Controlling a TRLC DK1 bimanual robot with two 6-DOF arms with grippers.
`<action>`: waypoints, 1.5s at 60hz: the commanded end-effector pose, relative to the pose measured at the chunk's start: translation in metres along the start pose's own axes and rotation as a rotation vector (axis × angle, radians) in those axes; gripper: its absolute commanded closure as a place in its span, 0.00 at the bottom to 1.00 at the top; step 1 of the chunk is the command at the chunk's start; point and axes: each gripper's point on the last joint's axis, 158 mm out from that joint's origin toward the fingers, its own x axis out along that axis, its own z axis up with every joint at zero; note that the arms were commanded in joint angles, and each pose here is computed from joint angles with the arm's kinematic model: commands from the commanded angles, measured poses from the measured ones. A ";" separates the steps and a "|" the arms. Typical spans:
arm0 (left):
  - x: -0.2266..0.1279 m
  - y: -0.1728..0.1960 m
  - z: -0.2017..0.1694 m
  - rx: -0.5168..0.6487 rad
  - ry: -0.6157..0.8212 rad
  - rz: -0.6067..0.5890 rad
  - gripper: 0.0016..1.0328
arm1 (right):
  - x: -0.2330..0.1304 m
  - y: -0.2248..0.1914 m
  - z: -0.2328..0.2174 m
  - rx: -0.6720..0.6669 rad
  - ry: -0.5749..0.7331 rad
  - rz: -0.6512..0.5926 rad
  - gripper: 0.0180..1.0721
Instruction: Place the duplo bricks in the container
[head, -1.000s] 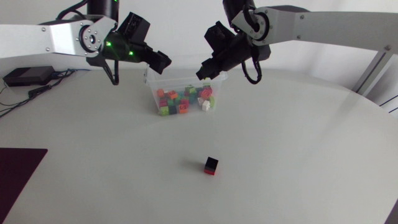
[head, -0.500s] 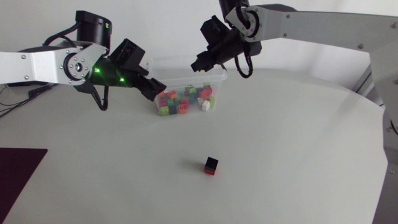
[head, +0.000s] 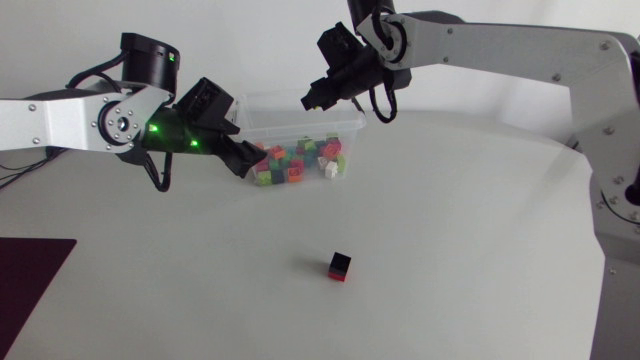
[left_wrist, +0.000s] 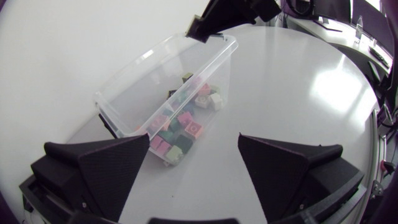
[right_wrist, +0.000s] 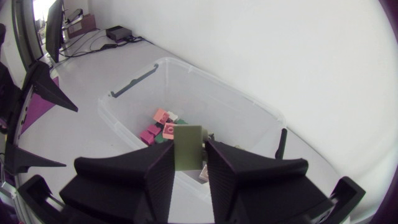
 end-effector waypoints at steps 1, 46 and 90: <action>-0.007 -0.007 0.006 0.032 -0.021 -0.011 0.04 | 0.007 0.004 0.008 0.012 -0.021 0.010 0.83; -0.019 -0.021 0.006 0.067 -0.013 -0.045 0.04 | 0.014 -0.004 0.033 0.034 -0.093 -0.038 0.04; 0.009 -0.178 -0.038 0.456 0.160 -0.503 0.04 | -0.110 -0.016 -0.075 0.029 0.011 -0.063 0.04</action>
